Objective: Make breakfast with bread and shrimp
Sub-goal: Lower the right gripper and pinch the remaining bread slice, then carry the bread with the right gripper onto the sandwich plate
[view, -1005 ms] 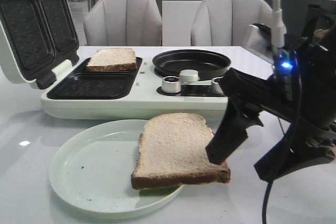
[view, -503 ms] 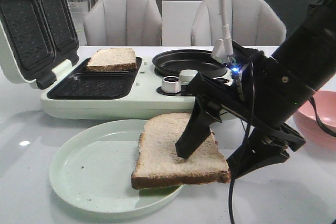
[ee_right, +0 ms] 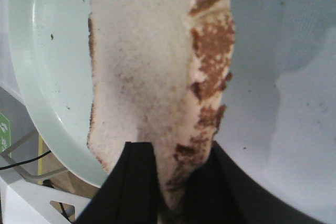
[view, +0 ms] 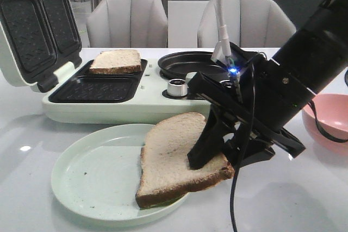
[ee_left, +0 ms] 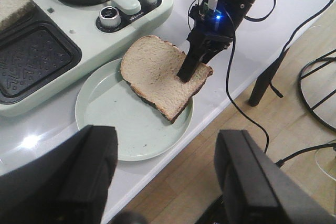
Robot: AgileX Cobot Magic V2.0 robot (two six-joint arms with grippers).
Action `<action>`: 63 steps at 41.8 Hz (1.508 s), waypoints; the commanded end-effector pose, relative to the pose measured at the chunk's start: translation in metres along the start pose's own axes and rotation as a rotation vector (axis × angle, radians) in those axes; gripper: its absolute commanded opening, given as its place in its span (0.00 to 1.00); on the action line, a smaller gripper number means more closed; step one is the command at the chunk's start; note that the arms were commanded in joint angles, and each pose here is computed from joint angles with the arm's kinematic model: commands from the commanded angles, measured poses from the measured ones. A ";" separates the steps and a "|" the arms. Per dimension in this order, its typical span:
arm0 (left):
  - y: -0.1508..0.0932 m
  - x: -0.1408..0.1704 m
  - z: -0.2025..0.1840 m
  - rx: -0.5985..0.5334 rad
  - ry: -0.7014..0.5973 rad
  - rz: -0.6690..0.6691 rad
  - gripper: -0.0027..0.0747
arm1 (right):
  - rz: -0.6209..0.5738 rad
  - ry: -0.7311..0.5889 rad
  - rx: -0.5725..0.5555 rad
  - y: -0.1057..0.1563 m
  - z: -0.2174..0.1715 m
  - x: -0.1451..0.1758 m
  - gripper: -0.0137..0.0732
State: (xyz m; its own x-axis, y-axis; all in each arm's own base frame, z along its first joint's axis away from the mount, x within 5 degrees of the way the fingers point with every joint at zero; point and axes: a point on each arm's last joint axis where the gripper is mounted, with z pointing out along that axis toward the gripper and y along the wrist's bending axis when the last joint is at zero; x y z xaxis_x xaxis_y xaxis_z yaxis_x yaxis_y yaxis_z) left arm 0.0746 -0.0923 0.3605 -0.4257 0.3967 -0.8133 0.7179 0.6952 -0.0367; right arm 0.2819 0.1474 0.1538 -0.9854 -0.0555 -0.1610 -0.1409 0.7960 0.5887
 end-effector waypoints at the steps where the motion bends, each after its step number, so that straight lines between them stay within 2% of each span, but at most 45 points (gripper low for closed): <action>1: -0.002 -0.012 -0.006 0.024 -0.097 0.002 0.62 | -0.045 -0.019 -0.042 0.014 -0.013 -0.002 0.31; 7: -0.002 -0.012 -0.006 0.024 -0.097 0.002 0.62 | -0.085 -0.028 -0.065 0.022 -0.024 0.000 0.28; 13: -0.002 -0.012 -0.006 0.024 -0.097 0.002 0.62 | -0.137 -0.092 -0.087 0.037 -0.046 0.002 0.28; 22: -0.002 -0.012 -0.006 0.024 -0.097 0.002 0.62 | -0.225 -0.229 -0.133 0.065 -0.088 0.003 0.28; 33: -0.002 -0.013 -0.006 0.025 -0.101 0.002 0.62 | -0.243 -0.462 -0.244 0.101 -0.108 -0.026 0.28; 40: -0.003 -0.015 -0.007 0.032 -0.130 0.002 0.62 | -0.245 -0.521 -0.271 0.116 -0.089 -0.052 0.28; 52: -0.003 -0.017 -0.007 0.038 -0.149 0.002 0.62 | -0.229 -0.460 -0.379 0.132 -0.042 -0.110 0.28; 63: -0.003 -0.017 -0.007 0.038 -0.149 0.002 0.62 | -0.207 -0.436 -0.437 0.137 0.002 -0.142 0.30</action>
State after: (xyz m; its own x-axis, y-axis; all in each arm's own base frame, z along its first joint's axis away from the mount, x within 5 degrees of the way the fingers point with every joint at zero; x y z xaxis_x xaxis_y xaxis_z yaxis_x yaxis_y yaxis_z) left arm 0.0755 -0.0946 0.3639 -0.4013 0.3697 -0.8380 0.7243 0.6881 -0.0432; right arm 0.4014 0.2591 0.2161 -0.8531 0.1003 -0.5120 -0.3792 0.5549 0.7405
